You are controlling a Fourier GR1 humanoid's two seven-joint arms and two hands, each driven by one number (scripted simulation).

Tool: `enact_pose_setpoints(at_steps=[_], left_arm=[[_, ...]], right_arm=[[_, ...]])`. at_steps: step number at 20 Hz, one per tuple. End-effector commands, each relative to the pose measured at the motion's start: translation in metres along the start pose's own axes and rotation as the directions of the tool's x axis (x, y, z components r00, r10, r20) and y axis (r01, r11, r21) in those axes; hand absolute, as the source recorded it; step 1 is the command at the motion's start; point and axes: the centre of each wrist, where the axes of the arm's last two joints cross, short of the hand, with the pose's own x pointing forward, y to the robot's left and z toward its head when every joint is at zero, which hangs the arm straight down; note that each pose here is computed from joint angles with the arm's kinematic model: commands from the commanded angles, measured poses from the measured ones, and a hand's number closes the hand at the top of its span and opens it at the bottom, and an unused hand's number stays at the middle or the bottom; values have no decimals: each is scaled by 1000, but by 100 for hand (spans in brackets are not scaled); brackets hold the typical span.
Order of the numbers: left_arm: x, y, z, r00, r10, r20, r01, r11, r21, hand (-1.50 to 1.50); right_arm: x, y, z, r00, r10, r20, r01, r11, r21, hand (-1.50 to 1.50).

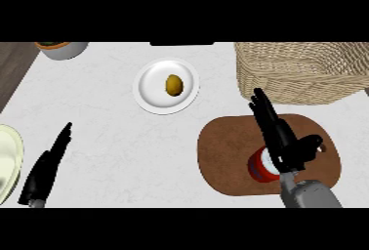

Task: Pick the can from the cutting board and place it in the basket

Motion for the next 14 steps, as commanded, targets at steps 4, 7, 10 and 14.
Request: enact_pose_setpoints(at_steps=[4, 7, 10, 14], left_arm=[[51, 16, -26, 983, 137, 118, -137, 991, -9, 0], [57, -5, -30, 974, 206, 92, -202, 978, -54, 0], [66, 2, -37, 959, 274, 69, -270, 961, -54, 0], [72, 14, -50, 957, 289, 18, -289, 957, -31, 0]], right_arm=[[78, -49, -41, 938, -169, 303, 83, 957, 276, 150], [126, -29, -42, 833, 73, 548, -376, 802, 465, 150], [113, -15, -30, 762, 64, 644, -516, 662, 545, -150], [71, 24, 14, 721, -12, 693, -460, 740, 491, -150]])
